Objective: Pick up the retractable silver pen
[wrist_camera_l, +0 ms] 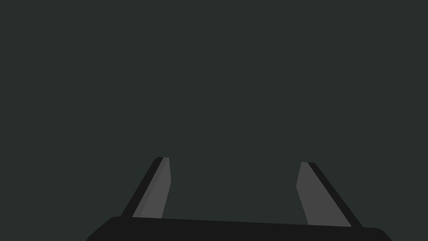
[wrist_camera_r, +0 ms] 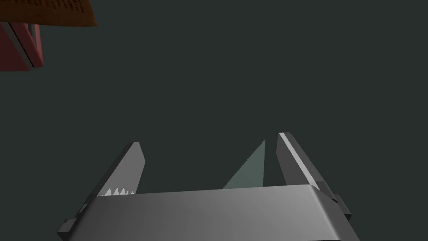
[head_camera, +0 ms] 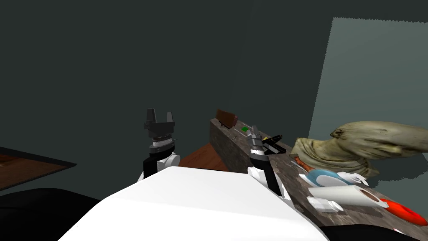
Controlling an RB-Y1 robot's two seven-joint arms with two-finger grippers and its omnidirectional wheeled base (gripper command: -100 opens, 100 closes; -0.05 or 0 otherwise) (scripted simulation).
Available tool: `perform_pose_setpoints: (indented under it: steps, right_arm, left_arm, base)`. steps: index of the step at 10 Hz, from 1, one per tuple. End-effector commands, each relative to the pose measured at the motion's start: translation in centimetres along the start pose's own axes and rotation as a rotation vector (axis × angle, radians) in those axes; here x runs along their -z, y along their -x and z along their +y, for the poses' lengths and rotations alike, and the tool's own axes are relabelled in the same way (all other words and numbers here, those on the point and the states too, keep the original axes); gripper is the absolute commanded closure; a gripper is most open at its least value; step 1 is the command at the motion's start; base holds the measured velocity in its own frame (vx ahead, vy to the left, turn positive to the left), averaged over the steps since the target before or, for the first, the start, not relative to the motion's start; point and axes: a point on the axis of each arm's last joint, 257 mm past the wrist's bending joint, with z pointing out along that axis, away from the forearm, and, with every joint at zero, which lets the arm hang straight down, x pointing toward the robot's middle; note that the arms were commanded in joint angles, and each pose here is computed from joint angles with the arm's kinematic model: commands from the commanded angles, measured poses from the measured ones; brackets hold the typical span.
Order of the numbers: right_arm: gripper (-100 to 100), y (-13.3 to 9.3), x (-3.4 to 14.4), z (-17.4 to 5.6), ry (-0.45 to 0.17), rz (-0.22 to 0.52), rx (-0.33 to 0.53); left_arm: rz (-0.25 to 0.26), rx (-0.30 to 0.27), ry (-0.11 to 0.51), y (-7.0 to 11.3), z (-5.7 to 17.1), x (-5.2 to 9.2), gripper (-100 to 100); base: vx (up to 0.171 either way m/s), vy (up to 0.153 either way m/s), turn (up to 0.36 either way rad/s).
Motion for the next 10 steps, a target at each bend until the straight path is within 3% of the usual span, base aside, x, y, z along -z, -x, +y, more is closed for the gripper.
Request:
perform_pose_setpoints:
  steps: [1,4,5,6,7,8,9,10]
  right_arm:
    - [-100,-0.7,0.8,-1.1,-0.05,0.052,0.04]
    - [-100,-1.6,1.7,-2.3,-0.097,0.127,0.093]
    - [-100,-2.1,2.8,-3.6,-0.153,0.167,0.124]
    - [-100,-2.4,2.9,-3.6,-0.151,0.193,0.14]
    - [-100,-2.8,4.2,-5.1,-0.212,0.234,0.172]
    - [-100,-3.1,4.3,-5.1,-0.21,0.263,0.189]
    - [-100,-3.4,5.9,-6.5,-0.275,0.302,0.22]
    - [-100,-3.7,6.0,-6.6,-0.273,0.332,0.237]
  left_arm:
    - [0.0,0.0,0.0,0.0,0.0,0.0,0]
    - [0.0,0.0,0.0,0.0,0.0,0.0,0]
    - [0.0,0.0,0.0,0.0,0.0,0.0,0]
    - [0.0,0.0,0.0,0.0,0.0,0.0,0]
    - [0.0,0.0,0.0,0.0,0.0,0.0,0]
    - [0.0,0.0,0.0,0.0,0.0,0.0,0]
    - [0.0,0.0,0.0,0.0,0.0,0.0,0]
    - [0.0,0.0,0.0,0.0,0.0,0.0,0]
  base:
    - [0.014,0.006,0.092]
    - [0.012,0.004,0.089]
    - [0.016,0.007,0.155]
    - [0.014,0.002,0.073]
    - [0.017,0.005,0.127]
    - [0.014,0.002,0.085]
    - [0.024,0.005,0.192]
    - [0.019,-0.001,0.1]
